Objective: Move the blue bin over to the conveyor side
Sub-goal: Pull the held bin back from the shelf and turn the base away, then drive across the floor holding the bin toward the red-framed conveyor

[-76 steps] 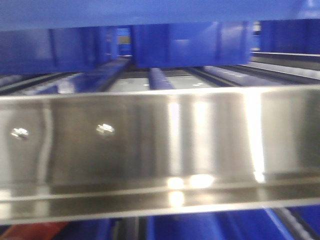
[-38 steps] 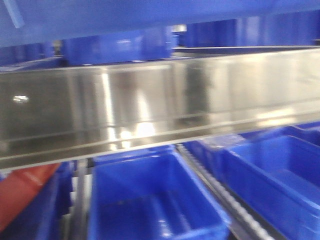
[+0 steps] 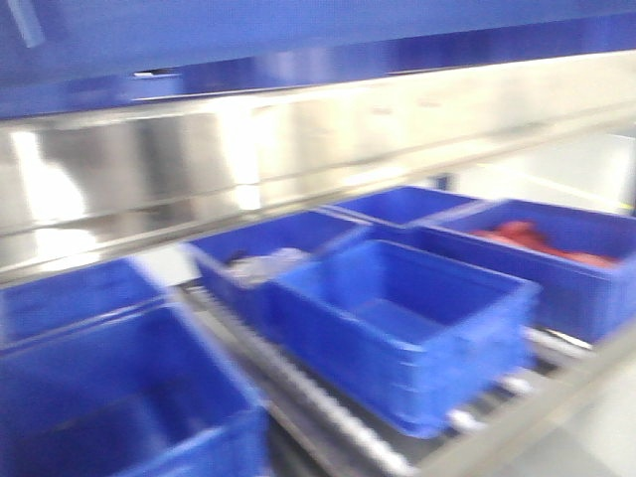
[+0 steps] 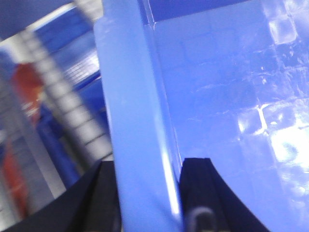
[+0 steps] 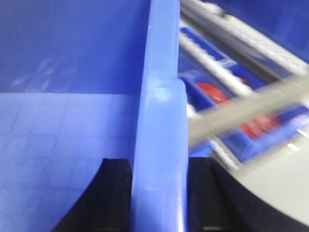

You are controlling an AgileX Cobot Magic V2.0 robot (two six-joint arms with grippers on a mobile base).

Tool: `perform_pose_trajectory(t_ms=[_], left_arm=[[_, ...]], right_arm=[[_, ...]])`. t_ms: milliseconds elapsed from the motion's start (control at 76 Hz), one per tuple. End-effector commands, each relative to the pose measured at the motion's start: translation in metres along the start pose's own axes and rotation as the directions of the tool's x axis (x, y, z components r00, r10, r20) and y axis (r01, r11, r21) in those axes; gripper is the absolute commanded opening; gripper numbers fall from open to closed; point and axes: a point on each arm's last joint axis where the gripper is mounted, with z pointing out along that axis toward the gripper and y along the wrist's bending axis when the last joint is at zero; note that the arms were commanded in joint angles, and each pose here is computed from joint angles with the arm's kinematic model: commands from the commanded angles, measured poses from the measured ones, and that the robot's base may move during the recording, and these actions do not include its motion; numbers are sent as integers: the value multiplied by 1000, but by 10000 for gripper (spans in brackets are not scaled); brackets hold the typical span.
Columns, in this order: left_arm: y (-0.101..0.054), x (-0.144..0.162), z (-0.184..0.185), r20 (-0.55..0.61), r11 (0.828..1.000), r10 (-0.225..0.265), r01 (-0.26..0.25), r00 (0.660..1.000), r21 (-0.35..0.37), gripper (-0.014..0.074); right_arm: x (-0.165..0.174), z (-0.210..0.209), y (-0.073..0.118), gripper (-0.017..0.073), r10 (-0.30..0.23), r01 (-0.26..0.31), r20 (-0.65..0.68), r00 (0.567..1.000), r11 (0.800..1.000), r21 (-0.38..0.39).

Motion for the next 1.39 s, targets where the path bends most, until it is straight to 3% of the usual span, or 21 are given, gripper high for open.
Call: perform_pose_trajectory(t_ms=[0, 1382], left_arm=[[-7, -8, -13, 117, 996, 4, -14, 993, 87, -19], [-7, -8, -13, 117, 996, 4, -14, 993, 87, -19]], right_arm=[[-18, -14, 5, -81, 15, -4, 189, 982, 998, -58], [-18, -14, 5, -81, 15, -4, 191, 982, 998, -58]])
